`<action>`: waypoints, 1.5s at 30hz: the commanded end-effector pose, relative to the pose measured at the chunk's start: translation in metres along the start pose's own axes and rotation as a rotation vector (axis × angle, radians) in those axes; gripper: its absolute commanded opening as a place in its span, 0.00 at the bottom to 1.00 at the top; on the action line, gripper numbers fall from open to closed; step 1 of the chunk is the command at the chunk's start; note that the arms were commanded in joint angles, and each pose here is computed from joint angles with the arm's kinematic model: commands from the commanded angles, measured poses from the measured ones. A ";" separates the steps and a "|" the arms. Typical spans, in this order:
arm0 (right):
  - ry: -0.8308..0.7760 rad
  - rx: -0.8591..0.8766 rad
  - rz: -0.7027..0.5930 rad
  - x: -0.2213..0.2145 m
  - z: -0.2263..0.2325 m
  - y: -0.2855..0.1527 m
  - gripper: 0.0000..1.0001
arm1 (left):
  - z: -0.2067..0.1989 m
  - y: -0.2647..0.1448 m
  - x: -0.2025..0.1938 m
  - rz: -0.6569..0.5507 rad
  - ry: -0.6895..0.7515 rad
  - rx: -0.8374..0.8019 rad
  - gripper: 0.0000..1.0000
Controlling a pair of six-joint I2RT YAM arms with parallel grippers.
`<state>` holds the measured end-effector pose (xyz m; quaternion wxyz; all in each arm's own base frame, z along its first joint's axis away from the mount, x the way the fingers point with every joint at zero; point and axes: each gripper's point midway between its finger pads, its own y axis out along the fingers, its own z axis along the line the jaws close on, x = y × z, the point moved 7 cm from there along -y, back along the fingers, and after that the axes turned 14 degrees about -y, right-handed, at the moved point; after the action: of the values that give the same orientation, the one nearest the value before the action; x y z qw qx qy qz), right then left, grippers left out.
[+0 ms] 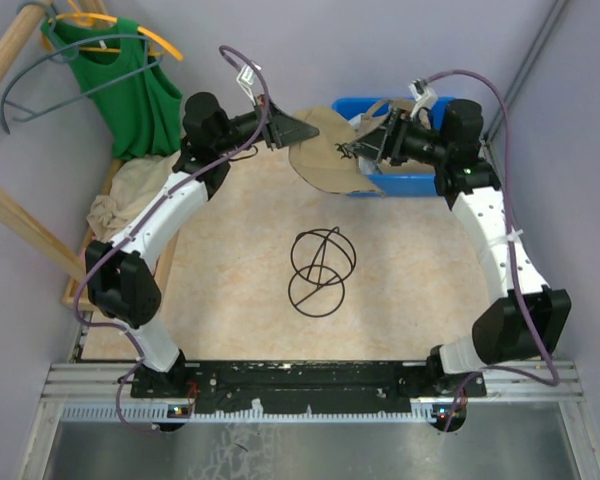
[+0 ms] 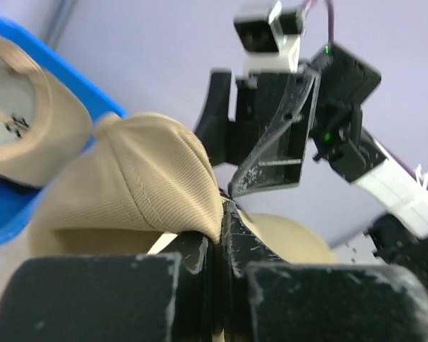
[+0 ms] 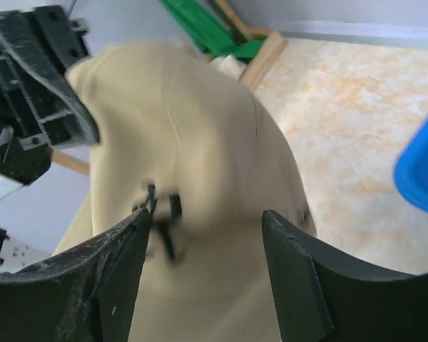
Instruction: Stack the hats
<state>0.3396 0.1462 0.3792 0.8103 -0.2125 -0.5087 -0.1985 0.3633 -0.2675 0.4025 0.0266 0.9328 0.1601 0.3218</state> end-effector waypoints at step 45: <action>0.757 0.228 -0.233 0.015 0.000 0.034 0.00 | -0.043 -0.017 0.032 -0.306 0.237 -0.018 0.00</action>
<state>0.3723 0.1617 0.3587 0.9325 -0.0094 -0.1584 -0.3244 0.3674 -0.2445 0.4409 0.0479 0.8611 0.3030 0.4056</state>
